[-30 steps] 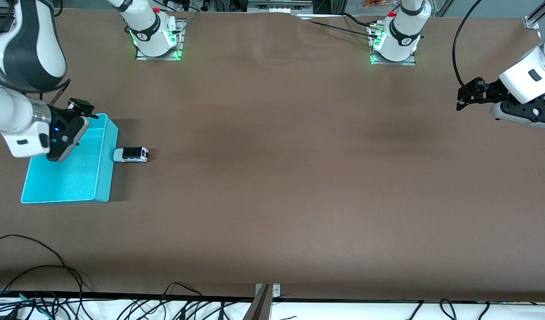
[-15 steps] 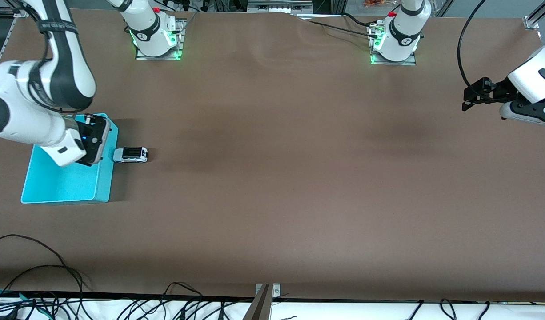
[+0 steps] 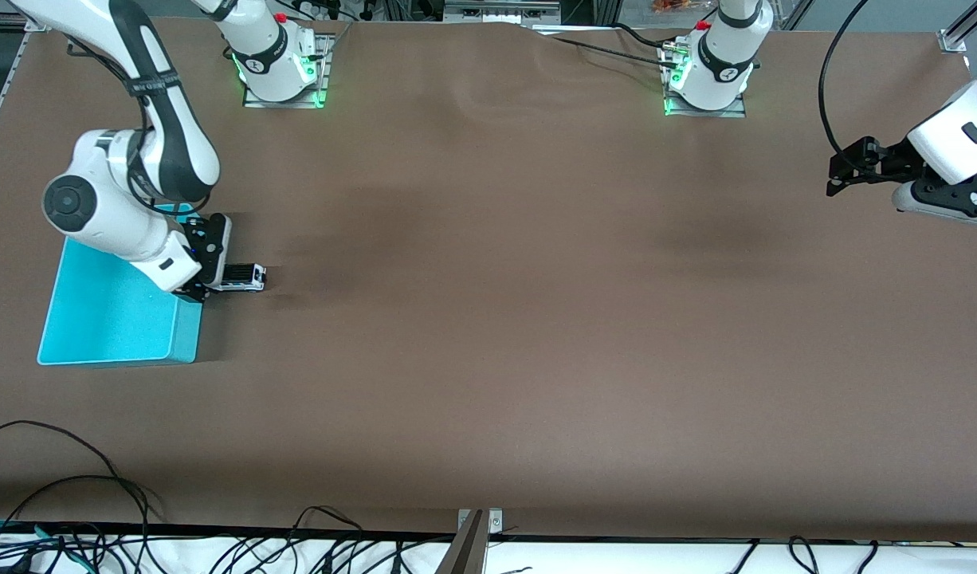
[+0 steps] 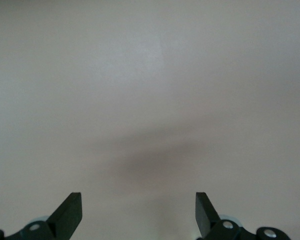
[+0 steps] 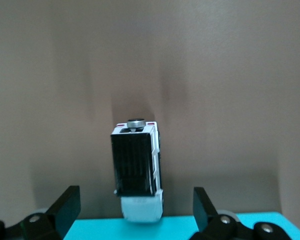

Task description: Wind and store white jeep toy

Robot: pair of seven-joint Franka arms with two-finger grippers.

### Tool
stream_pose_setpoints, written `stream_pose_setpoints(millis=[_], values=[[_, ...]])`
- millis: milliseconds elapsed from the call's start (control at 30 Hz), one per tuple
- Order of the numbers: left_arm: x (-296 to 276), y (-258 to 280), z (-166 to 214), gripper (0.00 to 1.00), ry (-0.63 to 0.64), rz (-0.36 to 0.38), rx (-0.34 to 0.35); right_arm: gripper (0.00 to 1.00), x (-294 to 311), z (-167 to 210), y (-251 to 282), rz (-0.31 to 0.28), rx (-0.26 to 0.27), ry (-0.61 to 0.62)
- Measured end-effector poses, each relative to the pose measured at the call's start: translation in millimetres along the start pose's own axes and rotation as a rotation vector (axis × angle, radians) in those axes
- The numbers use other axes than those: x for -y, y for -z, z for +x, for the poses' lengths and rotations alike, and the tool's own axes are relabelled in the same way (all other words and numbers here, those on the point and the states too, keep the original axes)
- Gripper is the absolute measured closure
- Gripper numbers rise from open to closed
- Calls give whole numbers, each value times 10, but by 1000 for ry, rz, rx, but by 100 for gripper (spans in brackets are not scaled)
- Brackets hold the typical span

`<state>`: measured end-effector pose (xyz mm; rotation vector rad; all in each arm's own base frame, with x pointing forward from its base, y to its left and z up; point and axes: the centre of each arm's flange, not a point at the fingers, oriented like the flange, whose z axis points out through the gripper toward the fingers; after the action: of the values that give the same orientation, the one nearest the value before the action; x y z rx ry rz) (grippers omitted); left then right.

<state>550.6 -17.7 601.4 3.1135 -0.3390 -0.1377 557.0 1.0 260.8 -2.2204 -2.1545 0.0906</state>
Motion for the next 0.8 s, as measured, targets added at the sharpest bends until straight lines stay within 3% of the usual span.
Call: stream_pose_setpoints(millis=[700,767,800], values=[[-1,-8,-15,0,0,-2,13,2,38,-15,-553,-11,3,71],[0,-9,-15,0,1,-3,14,8,48,-16,-566,-9,3,72],[1,-9,-16,0,1,-3,14,19,50,-16,-568,-9,3,72]])
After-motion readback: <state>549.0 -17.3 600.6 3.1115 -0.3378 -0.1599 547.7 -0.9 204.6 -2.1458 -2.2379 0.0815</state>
